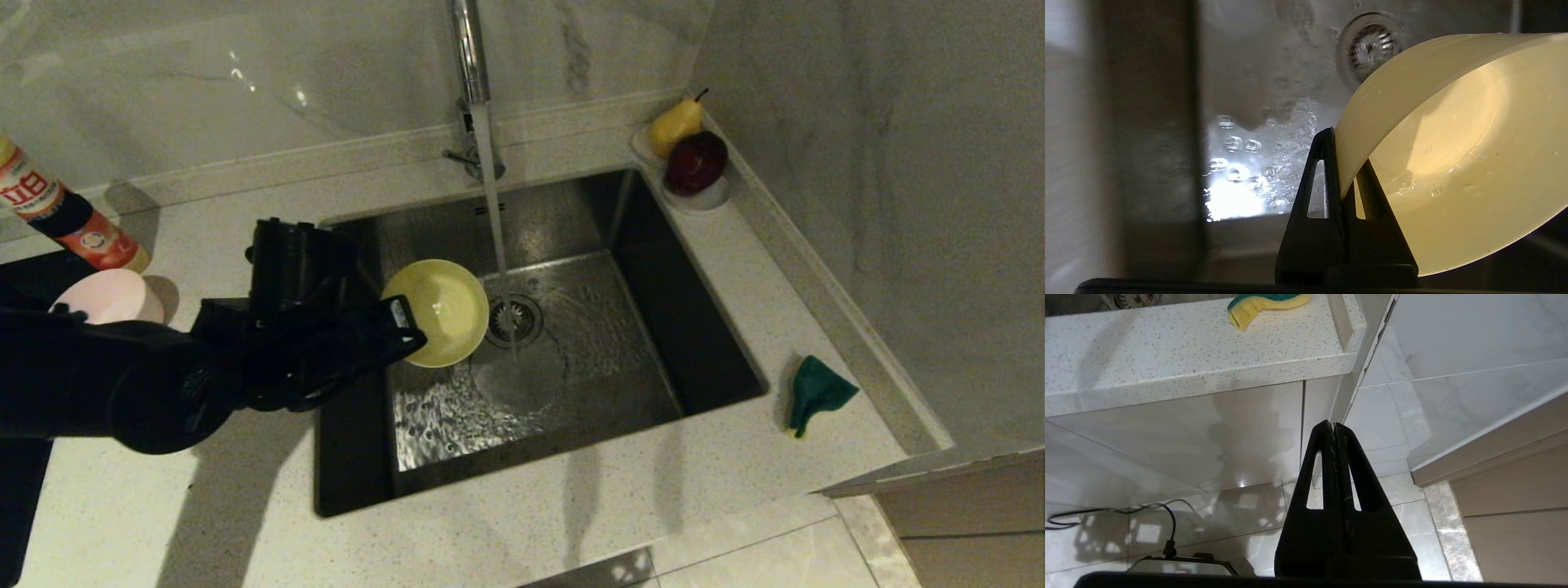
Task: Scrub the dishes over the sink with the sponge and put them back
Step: Rinse the bowl
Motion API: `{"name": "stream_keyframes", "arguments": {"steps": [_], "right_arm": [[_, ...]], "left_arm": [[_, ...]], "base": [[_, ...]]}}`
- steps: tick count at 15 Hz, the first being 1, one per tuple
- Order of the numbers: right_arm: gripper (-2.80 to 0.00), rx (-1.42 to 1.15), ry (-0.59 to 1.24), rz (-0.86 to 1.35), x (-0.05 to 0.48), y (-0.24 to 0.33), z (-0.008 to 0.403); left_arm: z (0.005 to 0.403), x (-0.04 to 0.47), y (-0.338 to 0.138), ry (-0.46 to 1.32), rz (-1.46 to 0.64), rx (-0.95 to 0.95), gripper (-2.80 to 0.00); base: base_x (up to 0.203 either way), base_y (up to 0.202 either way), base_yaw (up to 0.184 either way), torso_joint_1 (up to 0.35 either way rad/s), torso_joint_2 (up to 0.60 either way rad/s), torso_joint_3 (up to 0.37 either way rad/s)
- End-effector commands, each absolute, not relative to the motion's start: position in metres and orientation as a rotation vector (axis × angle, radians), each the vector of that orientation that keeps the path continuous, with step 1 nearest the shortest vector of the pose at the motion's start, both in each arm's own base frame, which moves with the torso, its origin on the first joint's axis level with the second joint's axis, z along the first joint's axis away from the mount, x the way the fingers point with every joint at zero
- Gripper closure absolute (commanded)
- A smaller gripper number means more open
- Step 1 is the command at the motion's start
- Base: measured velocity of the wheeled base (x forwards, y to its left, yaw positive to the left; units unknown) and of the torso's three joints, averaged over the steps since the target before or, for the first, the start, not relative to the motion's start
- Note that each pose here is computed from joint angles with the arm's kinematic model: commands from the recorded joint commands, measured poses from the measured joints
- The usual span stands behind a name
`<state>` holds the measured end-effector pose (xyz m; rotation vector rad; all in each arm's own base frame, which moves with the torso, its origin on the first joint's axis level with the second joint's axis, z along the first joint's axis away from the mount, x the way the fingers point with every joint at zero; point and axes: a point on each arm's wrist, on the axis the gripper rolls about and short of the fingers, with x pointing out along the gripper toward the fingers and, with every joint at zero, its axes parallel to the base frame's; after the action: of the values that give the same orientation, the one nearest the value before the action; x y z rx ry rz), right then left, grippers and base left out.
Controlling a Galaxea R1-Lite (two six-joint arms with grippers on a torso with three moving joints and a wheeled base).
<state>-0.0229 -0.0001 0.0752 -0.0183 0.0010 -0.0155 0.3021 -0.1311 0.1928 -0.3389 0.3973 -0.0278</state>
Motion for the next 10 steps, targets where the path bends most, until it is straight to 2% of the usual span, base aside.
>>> {"name": "stream_keyframes", "arguments": {"steps": [1,10], "right_arm": [[0.0,-0.031,0.003,-0.01,-0.023,0.0,0.075],[0.0,-0.006,0.002,-0.015,-0.023,0.0,0.076]], "left_arm": [[0.182,0.322,-0.148,0.431,-0.03,-0.354,0.0],[0.194,0.358,-0.178,0.491,-0.026,-0.465,0.0]], "base": [[0.0,0.0,0.0,0.0,0.0,0.0],[0.0,0.0,0.0,0.0,0.0,0.0]]}}
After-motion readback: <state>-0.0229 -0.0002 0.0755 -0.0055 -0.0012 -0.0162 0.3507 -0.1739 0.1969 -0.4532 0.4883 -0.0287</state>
